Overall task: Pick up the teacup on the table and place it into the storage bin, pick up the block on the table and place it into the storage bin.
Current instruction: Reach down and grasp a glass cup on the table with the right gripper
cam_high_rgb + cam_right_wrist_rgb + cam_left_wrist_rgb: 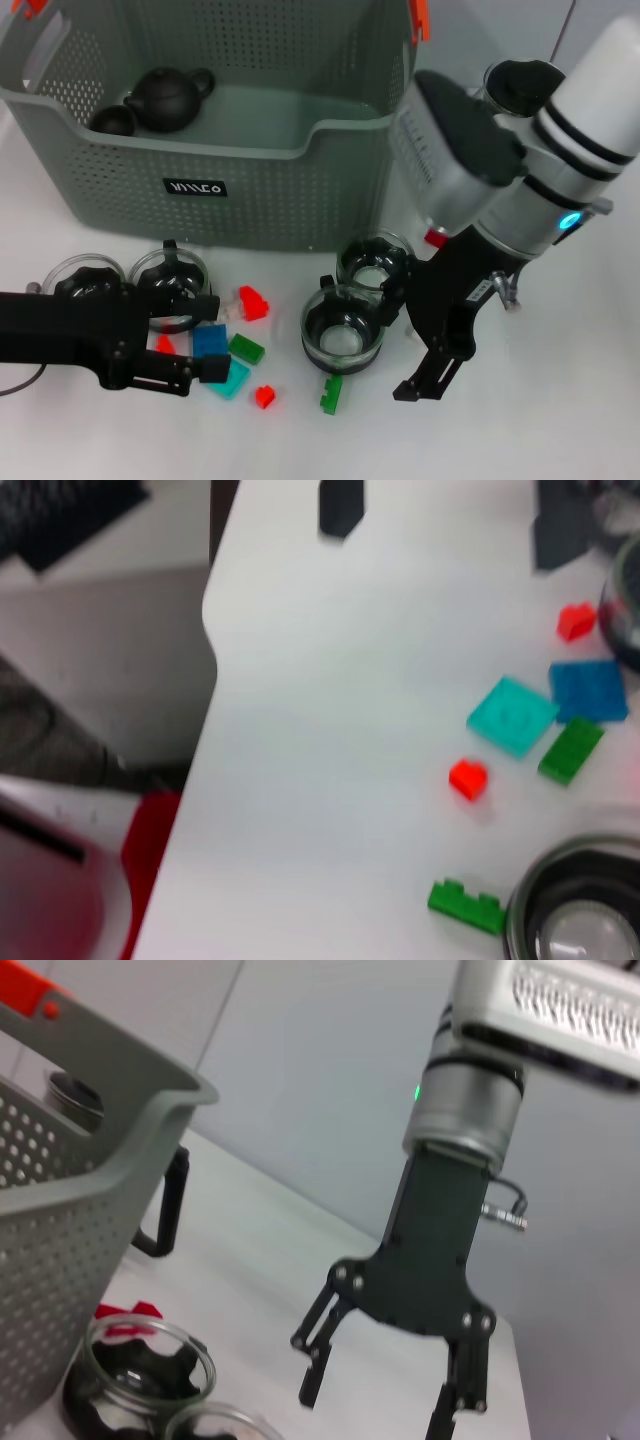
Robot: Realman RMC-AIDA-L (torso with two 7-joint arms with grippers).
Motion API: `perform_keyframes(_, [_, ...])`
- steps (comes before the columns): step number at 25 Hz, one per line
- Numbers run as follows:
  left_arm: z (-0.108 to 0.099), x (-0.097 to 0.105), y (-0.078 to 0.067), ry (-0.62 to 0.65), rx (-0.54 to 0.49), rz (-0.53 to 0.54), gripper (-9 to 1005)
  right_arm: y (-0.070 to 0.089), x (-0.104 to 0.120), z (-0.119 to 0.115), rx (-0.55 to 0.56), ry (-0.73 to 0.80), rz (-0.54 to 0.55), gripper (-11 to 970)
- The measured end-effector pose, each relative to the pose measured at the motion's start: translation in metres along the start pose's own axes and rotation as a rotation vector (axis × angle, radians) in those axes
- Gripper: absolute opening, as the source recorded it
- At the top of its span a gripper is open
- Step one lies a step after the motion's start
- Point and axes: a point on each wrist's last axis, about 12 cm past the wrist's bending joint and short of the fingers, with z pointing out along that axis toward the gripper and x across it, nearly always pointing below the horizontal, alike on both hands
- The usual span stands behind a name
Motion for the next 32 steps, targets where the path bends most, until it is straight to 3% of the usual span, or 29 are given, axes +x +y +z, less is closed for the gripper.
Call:
perform_keyframes(13, [-0.004, 0.009, -0.003, -0.041, -0.008, -0.020, 927, -0.005, -0.034, 0.020, 0.066, 0.160, -0.213, 940])
perform_keyframes(32, [-0.004, 0.013, -0.004, -0.077, -0.020, -0.036, 924, -0.001, -0.046, 0.056, 0.134, 0.281, -0.401, 941])
